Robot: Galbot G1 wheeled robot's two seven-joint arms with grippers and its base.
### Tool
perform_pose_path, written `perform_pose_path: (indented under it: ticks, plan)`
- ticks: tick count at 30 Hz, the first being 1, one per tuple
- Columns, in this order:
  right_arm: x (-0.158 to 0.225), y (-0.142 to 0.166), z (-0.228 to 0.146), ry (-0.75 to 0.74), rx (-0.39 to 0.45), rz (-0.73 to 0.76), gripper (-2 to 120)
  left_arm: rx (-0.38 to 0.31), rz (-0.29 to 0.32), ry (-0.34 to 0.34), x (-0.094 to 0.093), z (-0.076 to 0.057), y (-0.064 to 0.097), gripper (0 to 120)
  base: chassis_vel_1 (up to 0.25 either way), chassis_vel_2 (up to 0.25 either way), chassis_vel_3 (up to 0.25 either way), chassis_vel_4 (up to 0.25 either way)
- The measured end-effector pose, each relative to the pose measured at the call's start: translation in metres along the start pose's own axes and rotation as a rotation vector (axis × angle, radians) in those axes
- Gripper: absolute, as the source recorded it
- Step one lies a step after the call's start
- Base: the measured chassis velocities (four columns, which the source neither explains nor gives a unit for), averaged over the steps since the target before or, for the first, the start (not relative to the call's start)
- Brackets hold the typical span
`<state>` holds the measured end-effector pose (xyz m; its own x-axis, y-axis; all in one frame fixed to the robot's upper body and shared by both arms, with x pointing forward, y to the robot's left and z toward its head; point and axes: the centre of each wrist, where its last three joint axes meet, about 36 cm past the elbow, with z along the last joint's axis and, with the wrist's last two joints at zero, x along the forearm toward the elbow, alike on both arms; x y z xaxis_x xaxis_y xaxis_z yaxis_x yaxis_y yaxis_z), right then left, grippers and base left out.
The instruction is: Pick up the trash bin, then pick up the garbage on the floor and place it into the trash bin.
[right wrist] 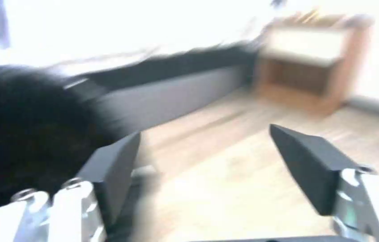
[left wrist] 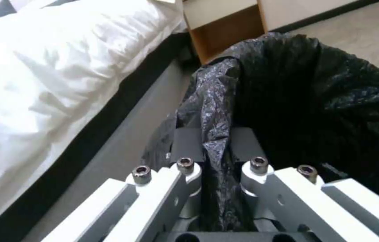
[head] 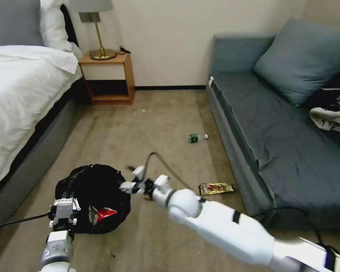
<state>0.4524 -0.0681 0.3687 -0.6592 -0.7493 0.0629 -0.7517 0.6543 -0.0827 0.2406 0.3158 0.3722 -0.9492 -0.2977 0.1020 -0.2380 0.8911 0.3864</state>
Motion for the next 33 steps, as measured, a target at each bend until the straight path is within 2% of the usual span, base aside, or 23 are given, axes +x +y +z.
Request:
perform_pose_path:
  ticks: [2,4,5,6,7,8,10,11,15,19,23,33]
  plan:
    - [0.029,-0.025,0.006,-0.080,0.071,0.099,90,0.007,-0.002,0.000,-0.002,0.001,0.002,7,0.000,0.000,0.000,0.000]
    - [0.063,-0.032,0.009,-0.105,0.103,0.167,96,0.017,-0.005,-0.001,-0.005,0.002,0.003,7,0.000,0.000,0.000,0.000]
    - [0.063,-0.032,0.009,-0.105,0.103,0.167,96,0.017,-0.005,-0.001,-0.005,0.002,0.003,7,0.000,0.000,0.000,0.000]
    - [0.080,-0.035,0.008,-0.111,0.117,0.204,99,0.020,-0.005,0.000,-0.006,0.003,0.003,7,0.000,0.000,0.000,0.000]
    - [0.096,-0.035,0.007,-0.126,0.130,0.242,99,0.023,-0.005,0.000,-0.007,0.003,0.003,7,0.000,0.000,0.000,0.000]
    - [0.096,-0.035,0.007,-0.126,0.130,0.242,99,0.023,-0.005,0.000,-0.007,0.003,0.003,7,0.000,0.000,0.000,0.000]
    - [0.134,-0.030,0.009,-0.150,0.137,0.356,100,0.028,-0.005,-0.002,-0.007,0.003,0.004,7,0.000,0.000,0.000,0.000]
    - [0.134,-0.030,0.009,-0.150,0.137,0.356,100,0.028,-0.005,-0.002,-0.007,0.003,0.004,7,0.000,0.000,0.000,0.000]
    - [0.189,-0.012,0.036,-0.135,0.173,0.535,100,0.035,-0.009,-0.010,-0.007,0.000,0.006,7,0.000,0.000,0.000,0.000]
    - [0.209,-0.006,0.039,-0.137,0.177,0.638,100,0.037,-0.013,-0.010,-0.008,0.000,0.011,7,0.000,0.000,0.000,0.000]
    - [0.227,-0.004,0.040,-0.139,0.215,0.732,100,0.039,-0.015,-0.010,-0.007,0.001,0.015,7,0.000,0.000,0.000,0.000]
    - [0.234,0.006,0.045,-0.153,0.204,0.738,100,0.037,-0.010,-0.029,-0.007,0.002,0.015,7,0.000,0.000,0.000,0.000]
